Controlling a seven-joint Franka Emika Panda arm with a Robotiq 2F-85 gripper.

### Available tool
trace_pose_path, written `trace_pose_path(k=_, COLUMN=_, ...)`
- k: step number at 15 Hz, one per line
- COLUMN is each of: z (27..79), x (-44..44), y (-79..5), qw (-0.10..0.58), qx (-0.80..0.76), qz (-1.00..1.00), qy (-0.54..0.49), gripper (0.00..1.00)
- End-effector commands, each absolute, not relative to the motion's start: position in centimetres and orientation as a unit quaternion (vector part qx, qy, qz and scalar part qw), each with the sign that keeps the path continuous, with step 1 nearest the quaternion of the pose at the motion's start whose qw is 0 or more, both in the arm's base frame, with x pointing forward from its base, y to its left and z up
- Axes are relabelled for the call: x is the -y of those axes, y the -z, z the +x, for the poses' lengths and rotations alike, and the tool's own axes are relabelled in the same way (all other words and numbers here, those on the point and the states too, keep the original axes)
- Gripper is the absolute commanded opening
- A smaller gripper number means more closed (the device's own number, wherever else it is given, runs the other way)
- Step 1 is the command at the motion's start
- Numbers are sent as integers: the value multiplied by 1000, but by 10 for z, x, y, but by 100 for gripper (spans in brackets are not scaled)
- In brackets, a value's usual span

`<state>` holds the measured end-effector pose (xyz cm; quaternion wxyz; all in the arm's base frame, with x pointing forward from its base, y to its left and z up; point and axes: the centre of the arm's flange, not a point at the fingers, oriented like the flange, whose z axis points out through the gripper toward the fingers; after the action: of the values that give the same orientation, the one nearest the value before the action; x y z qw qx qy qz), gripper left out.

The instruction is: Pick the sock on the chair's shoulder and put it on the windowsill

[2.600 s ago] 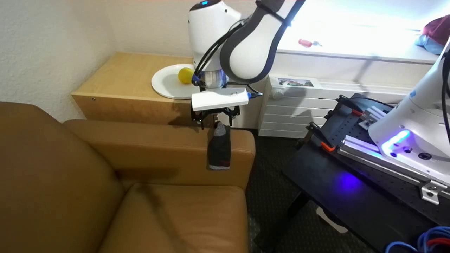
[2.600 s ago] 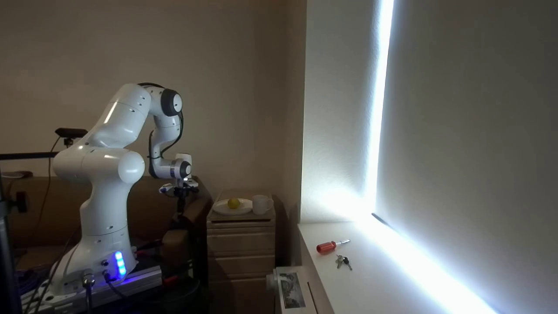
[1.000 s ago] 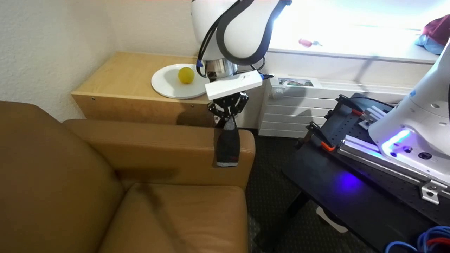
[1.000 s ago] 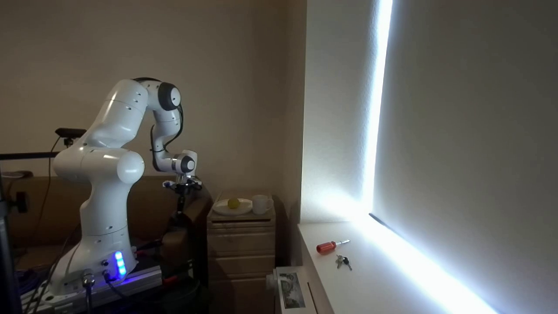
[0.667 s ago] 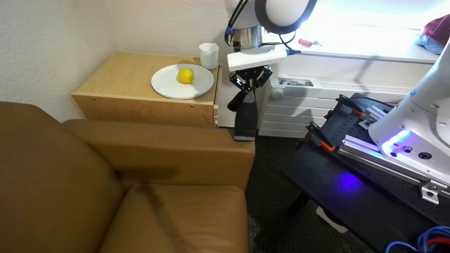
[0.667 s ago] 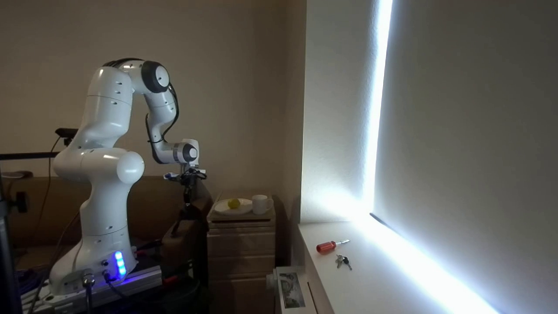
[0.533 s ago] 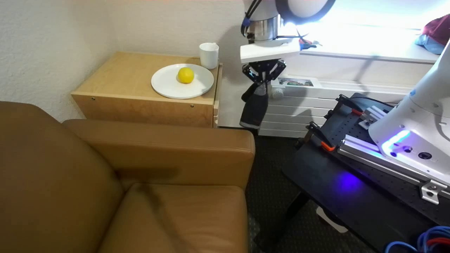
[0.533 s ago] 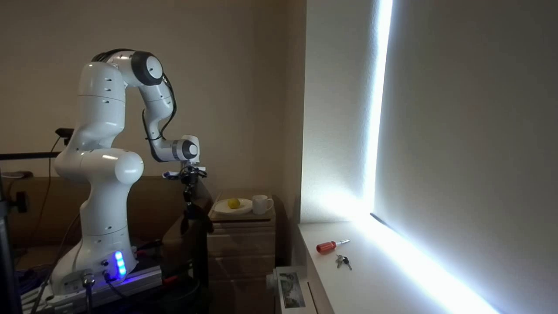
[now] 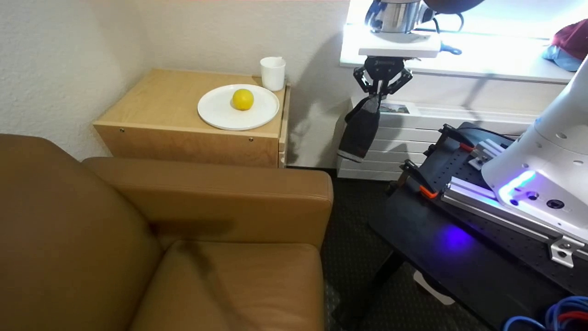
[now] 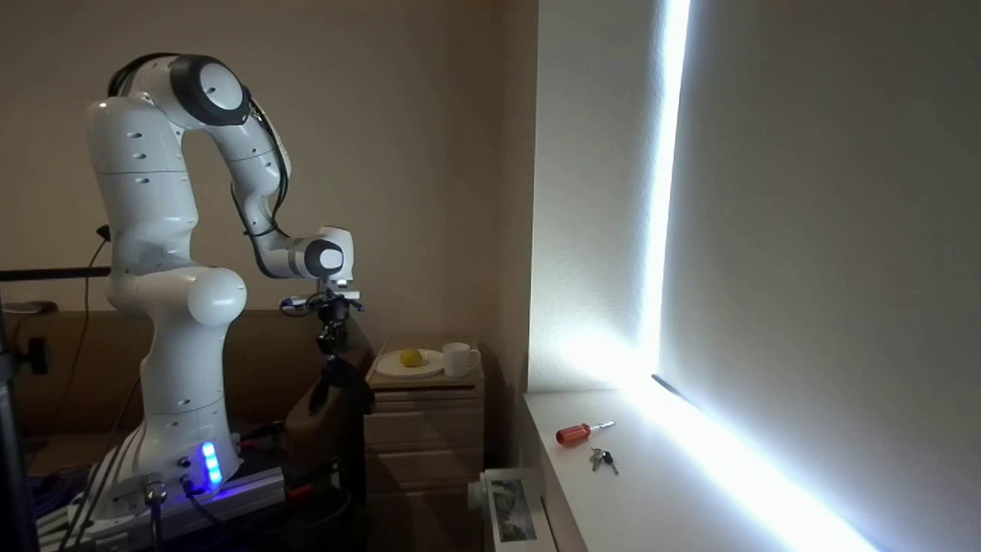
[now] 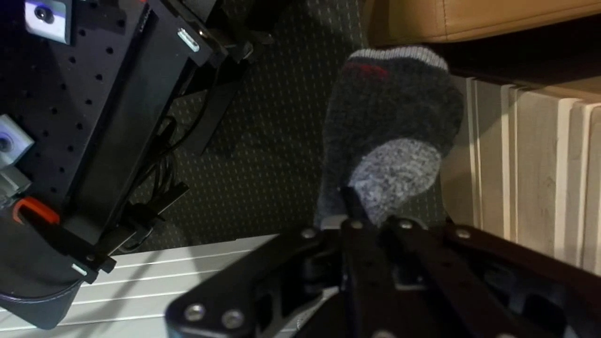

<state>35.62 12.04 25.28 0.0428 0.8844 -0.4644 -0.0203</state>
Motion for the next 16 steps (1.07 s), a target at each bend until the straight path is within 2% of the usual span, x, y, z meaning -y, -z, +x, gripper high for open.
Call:
trace_pose_path(k=1, z=395, x=-101, y=-244, qw=42, qx=523, qz=851, qy=-28, gripper=1)
trace_pose_path(k=3, z=430, x=-53, y=-256, qw=20, qx=570, qz=820, qy=-38, gripper=1)
trace_pose_path(k=9, z=489, x=119, y=-294, qw=-19, qx=722, qz=691, qy=-42, gripper=1)
trace_pose_path(k=11, z=510, x=170, y=-314, qw=-49, qx=758, qz=651, qy=-9, gripper=1)
trace_pose_path(k=12, z=474, x=136, y=-303, qw=-34, qx=739, qz=672, qy=-37, gripper=5)
trace_pose_path(k=15, z=492, x=167, y=-317, qw=-52, qx=755, qz=653, qy=-24, gripper=5)
trace_pose_path(k=16, z=496, x=163, y=-307, qw=-53, qx=763, qz=643, qy=-43, gripper=1)
